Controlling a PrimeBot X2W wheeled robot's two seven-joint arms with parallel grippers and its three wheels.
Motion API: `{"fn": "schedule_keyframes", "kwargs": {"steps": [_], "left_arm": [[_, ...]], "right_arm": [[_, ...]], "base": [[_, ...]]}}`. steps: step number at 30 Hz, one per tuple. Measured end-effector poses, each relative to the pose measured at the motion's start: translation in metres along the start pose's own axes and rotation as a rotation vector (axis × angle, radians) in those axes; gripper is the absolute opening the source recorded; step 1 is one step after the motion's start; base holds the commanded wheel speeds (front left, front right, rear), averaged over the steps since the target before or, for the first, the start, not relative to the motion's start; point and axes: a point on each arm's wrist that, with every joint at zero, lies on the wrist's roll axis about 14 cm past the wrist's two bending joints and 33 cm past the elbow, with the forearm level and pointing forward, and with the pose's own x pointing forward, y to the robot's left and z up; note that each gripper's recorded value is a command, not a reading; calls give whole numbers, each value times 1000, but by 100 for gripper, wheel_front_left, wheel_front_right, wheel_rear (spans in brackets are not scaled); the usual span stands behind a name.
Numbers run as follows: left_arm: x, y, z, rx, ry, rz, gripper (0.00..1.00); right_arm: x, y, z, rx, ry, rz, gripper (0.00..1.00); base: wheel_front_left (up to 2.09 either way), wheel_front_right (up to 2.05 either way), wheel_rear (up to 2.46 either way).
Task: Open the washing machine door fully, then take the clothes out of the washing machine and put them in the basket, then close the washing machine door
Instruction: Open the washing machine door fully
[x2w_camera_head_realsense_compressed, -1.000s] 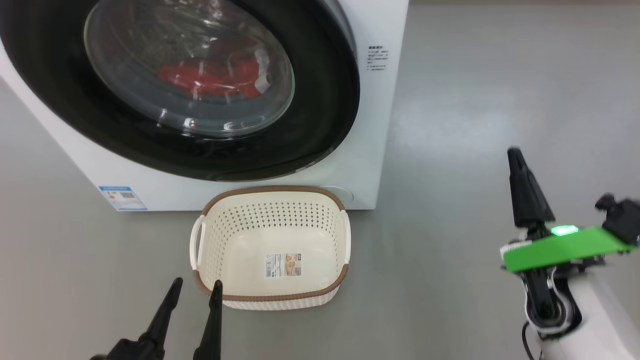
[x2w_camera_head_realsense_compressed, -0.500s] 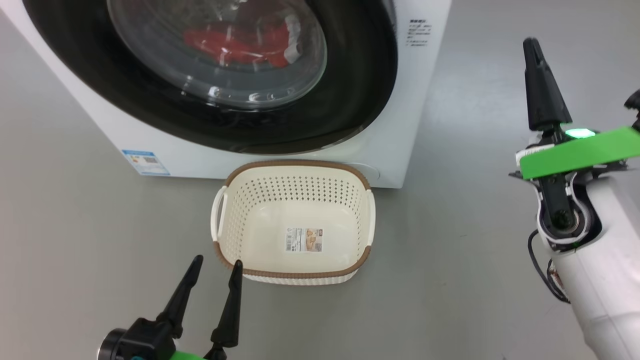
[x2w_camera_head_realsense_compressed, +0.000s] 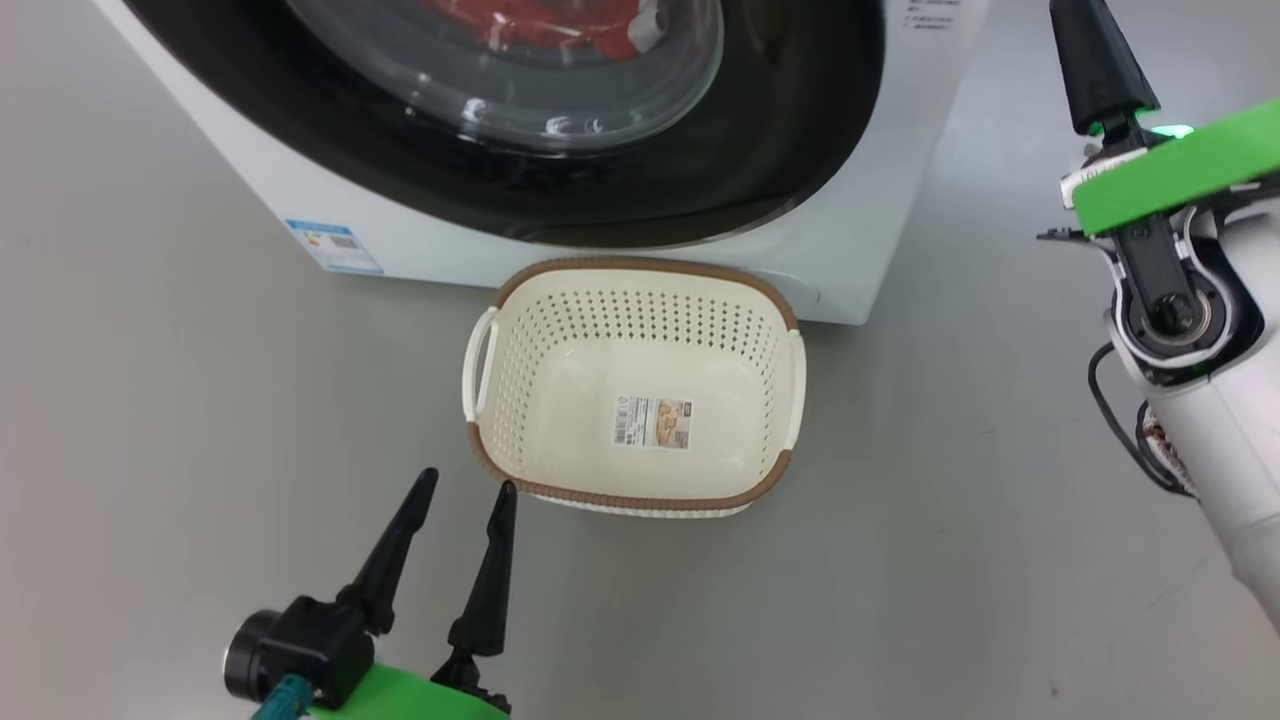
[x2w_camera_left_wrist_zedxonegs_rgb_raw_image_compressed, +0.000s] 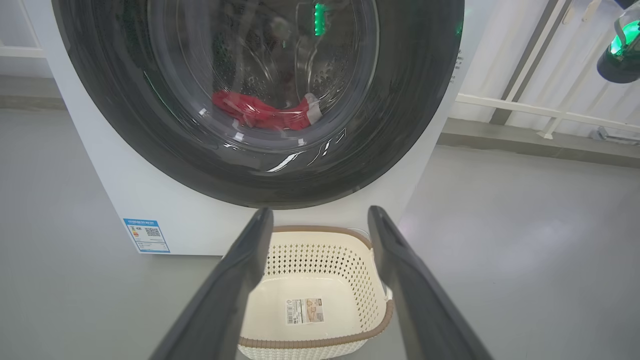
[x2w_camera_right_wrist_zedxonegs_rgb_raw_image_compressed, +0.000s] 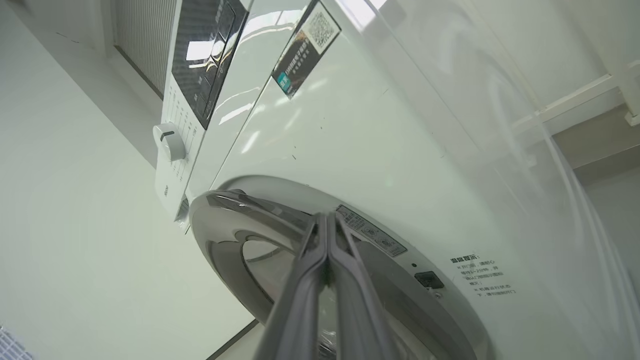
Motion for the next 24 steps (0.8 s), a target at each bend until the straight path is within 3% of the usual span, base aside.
{"fn": "schedule_keyframes", "kwargs": {"steps": [11, 24], "left_arm": [[10, 9, -8, -5, 26, 29, 100], [21, 19, -22, -14, 65, 62, 100]], "right_arm": [[35, -2, -35, 83, 214, 51, 0], [59, -37, -63, 309, 438, 17, 0]], "base": [[0, 0, 0], [0, 0, 0]]}}
